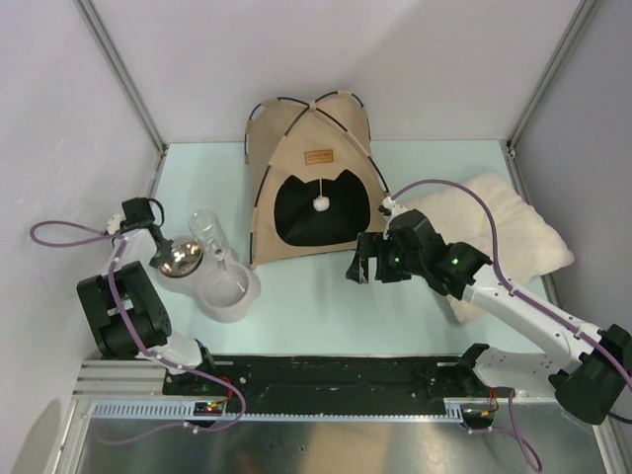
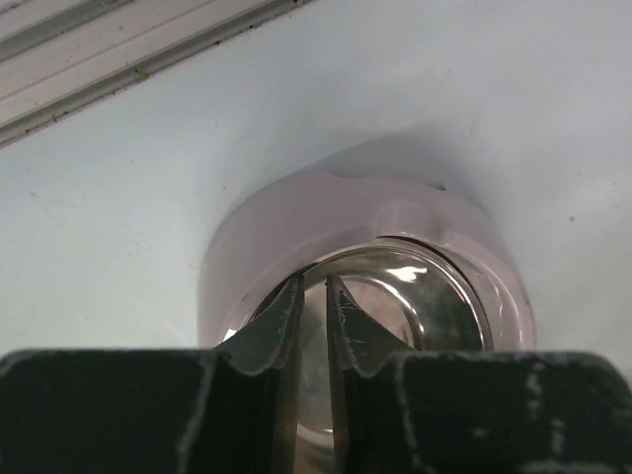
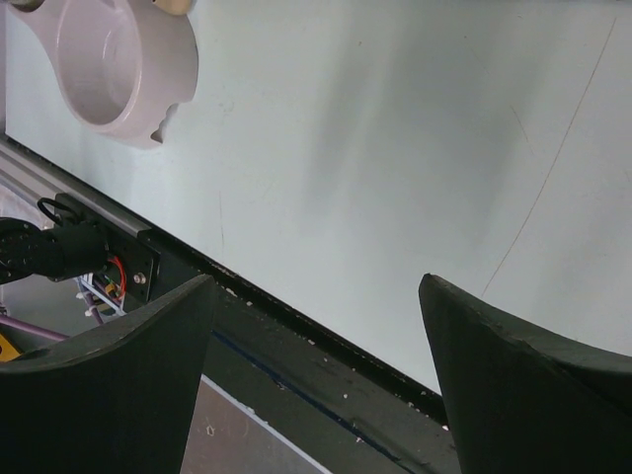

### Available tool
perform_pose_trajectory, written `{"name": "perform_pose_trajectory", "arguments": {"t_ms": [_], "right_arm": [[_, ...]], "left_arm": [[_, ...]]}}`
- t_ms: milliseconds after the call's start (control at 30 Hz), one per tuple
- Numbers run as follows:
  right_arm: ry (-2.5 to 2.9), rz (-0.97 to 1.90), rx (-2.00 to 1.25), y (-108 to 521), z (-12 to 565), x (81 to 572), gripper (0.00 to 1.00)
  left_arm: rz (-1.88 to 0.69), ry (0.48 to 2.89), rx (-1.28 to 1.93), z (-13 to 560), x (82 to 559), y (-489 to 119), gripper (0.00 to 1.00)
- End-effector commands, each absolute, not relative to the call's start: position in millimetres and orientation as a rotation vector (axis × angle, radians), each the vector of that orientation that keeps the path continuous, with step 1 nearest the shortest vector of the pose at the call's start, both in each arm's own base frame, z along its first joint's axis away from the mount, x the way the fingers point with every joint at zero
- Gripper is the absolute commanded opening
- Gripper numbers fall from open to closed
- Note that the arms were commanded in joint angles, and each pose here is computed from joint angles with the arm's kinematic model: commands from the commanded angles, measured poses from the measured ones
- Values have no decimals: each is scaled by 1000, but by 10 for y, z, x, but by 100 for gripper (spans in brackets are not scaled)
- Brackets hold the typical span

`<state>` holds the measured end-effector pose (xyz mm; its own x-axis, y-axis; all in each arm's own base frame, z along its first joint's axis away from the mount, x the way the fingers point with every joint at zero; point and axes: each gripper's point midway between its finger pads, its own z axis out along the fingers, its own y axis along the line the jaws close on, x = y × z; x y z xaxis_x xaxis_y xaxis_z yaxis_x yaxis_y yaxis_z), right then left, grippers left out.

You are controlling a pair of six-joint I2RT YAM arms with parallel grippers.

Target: Set up the pet tent

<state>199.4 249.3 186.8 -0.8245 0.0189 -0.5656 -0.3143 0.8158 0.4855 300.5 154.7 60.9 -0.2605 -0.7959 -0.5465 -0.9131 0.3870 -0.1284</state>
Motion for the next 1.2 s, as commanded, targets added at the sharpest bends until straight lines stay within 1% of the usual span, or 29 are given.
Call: {"name": "perform_pose_trajectory", "arguments": {"t_ms": [0,67,233,367,433,533,600,800,900,1000,1167], "right_arm": [[2366,811,-201,2538,2095,2055,89],[2365,813,-205,2545,2095,2055,89],[2358,816,-210,2555,2103,2061,88],[2353,816,-214,2561,2112,2063,89],[2356,813,-214,2557,2103,2060,88],[2362,808,-221,2561,2085,2057,88],[2364,808,-228,2571,2072,2057,88],[2364,819,-243,2593,2071,2049,88],[2365,820,-245,2594,2071,2046,88],[2361,807,-232,2567,2078,2058,89],[2363,753,-164,2434,2081,2106,89]], "left_arm": [[296,2138,-1458,521,2983,1533,18],[293,2134,-1453,542,2990,1534,18],[236,2064,-1390,886,3121,1547,21],[169,2011,-1342,1179,3193,1502,27],[149,1983,-1337,1292,3177,1471,32],[111,1980,-1354,1299,3125,1370,36],[91,1988,-1372,1247,3085,1293,37],[103,2021,-1419,1033,2928,1134,37],[91,2036,-1403,1014,2894,1064,36],[67,2029,-1353,1140,2846,990,36],[-3,1991,-1227,1553,2675,841,43]]}}
